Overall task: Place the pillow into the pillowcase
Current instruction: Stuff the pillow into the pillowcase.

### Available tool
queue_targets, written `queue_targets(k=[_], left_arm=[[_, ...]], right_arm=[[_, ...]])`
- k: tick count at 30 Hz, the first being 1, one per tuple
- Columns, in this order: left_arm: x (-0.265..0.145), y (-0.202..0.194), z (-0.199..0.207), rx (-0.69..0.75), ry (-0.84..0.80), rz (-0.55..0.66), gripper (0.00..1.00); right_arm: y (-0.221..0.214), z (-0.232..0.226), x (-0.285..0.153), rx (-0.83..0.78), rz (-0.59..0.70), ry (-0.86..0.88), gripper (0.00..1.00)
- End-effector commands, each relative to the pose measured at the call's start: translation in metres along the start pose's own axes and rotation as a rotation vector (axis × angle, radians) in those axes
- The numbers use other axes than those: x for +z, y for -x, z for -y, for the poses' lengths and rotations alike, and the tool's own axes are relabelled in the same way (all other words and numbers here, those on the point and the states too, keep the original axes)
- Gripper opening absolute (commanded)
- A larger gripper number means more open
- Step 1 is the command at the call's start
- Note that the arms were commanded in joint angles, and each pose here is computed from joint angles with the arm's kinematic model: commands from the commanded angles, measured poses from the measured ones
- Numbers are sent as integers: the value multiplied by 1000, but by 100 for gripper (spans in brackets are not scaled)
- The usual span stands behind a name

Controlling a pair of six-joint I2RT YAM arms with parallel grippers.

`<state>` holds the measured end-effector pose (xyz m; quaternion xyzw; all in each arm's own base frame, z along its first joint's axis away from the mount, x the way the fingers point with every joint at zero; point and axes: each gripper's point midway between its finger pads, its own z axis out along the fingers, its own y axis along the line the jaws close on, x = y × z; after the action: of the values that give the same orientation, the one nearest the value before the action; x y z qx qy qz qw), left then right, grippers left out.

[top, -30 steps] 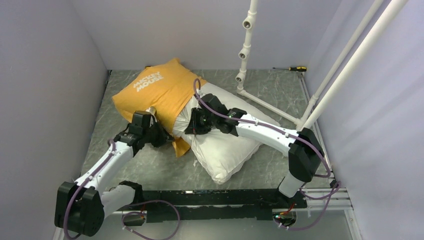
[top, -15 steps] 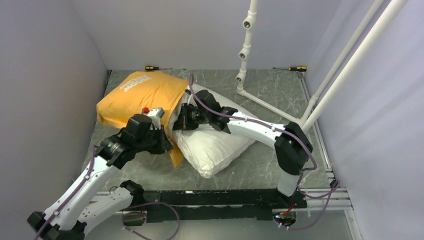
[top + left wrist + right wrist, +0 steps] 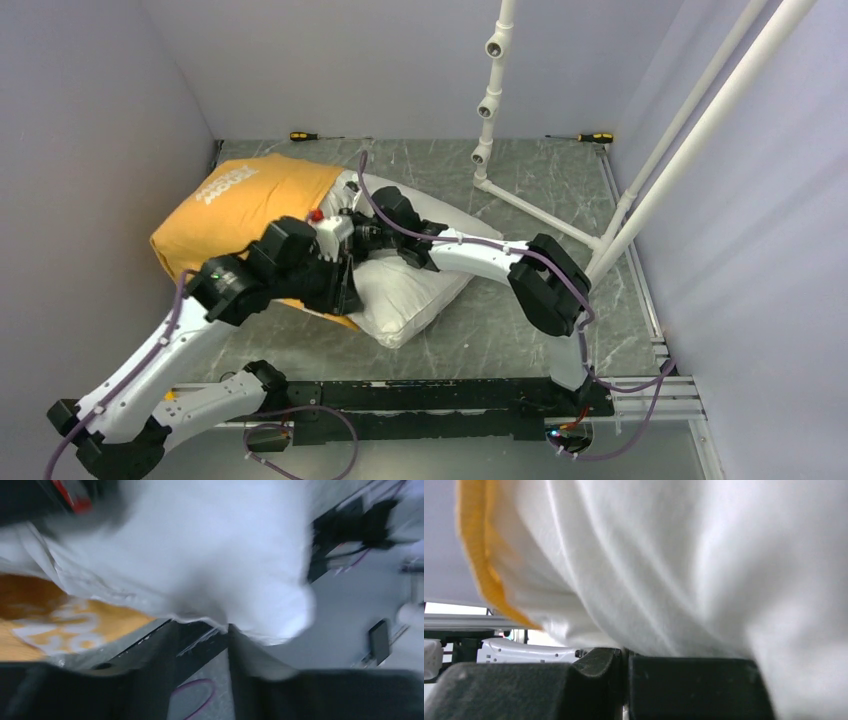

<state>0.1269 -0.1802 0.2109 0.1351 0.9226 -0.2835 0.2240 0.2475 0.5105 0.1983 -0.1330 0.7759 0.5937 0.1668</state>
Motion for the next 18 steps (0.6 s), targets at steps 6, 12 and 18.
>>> queue_targets(k=[6,12,18], left_arm=[[-72,77,-21,99,318,263,88],[-60,73,-79,62,670,175,76],[-54,49,-106,34,808,72,82]], right_arm=[[14,12,7,38,136,11,0],[12,9,7,55,132,25,0],[13,7,5,43,128,14,0]])
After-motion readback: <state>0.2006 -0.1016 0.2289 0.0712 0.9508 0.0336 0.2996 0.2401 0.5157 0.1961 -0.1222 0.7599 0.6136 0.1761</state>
